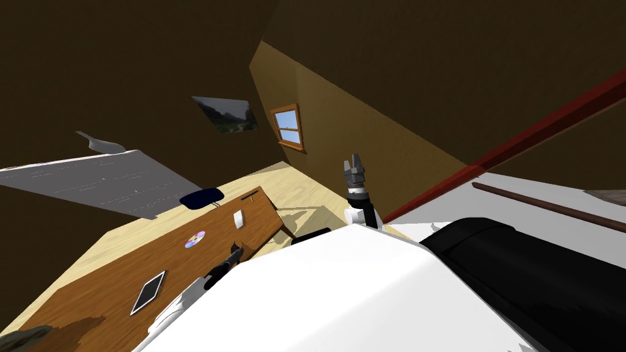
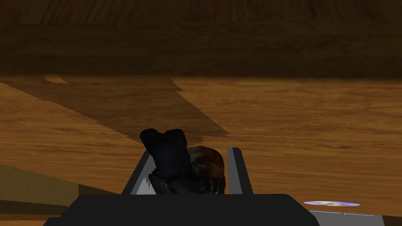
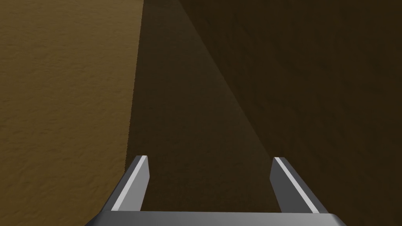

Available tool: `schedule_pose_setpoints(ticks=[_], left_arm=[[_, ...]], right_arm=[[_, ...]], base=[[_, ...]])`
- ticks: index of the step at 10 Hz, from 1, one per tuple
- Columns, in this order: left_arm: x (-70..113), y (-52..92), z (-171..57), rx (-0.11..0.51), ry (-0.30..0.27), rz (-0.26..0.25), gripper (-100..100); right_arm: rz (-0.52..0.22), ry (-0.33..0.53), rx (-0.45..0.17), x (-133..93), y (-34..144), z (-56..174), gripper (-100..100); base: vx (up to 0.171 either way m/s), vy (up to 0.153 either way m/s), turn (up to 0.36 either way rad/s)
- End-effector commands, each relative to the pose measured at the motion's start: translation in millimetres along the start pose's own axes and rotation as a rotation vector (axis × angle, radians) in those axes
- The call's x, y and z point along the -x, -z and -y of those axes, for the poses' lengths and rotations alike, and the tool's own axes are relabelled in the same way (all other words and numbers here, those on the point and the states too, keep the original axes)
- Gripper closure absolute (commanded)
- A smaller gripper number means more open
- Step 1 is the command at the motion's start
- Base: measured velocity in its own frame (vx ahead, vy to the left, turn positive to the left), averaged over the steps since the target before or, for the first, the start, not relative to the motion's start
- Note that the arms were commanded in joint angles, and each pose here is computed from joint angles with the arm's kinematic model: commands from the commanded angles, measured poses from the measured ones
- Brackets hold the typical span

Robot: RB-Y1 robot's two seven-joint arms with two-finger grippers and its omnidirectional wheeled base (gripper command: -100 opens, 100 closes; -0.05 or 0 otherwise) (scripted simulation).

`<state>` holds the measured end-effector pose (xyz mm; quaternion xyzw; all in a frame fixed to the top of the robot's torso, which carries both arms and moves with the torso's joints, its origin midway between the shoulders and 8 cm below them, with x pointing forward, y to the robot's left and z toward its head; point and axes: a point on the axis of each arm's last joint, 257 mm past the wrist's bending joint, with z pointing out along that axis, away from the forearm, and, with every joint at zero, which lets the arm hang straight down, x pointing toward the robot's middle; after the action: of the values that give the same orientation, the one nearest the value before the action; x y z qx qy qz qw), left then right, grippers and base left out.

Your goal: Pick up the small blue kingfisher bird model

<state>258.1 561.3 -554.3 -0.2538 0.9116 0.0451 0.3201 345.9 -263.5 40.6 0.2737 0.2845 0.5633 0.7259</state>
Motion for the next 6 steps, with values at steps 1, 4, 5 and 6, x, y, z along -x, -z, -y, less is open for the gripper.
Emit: schedule_pose_setpoints(ticks=[1,4,5,6], left_arm=[[1.5,8.2,-11.7,-0.015,-0.017,-0.003,100],[2.1,15.6,-20.4,-0.028,-0.034,-0.006,100],[1.3,14.8,-20.8,-0.025,-0.031,-0.006,100],[1.3,14.9,-19.9,-0.027,-0.030,-0.006,0]], right_arm=[[0.000,0.000,0.000,0.0,0.0,0.0,0],[0.000,0.000,0.000,0.0,0.0,0.0,0],[0.000,0.000,0.000,0.0,0.0,-0.1,0],[0.000,0.000,0.000,0.0,-0.1,-0.1,0]], base=[[0.113,-0.099,0.227],[0.088,-0.087,0.087],[0.022,-0.019,0.003],[0.006,-0.006,-0.003]])
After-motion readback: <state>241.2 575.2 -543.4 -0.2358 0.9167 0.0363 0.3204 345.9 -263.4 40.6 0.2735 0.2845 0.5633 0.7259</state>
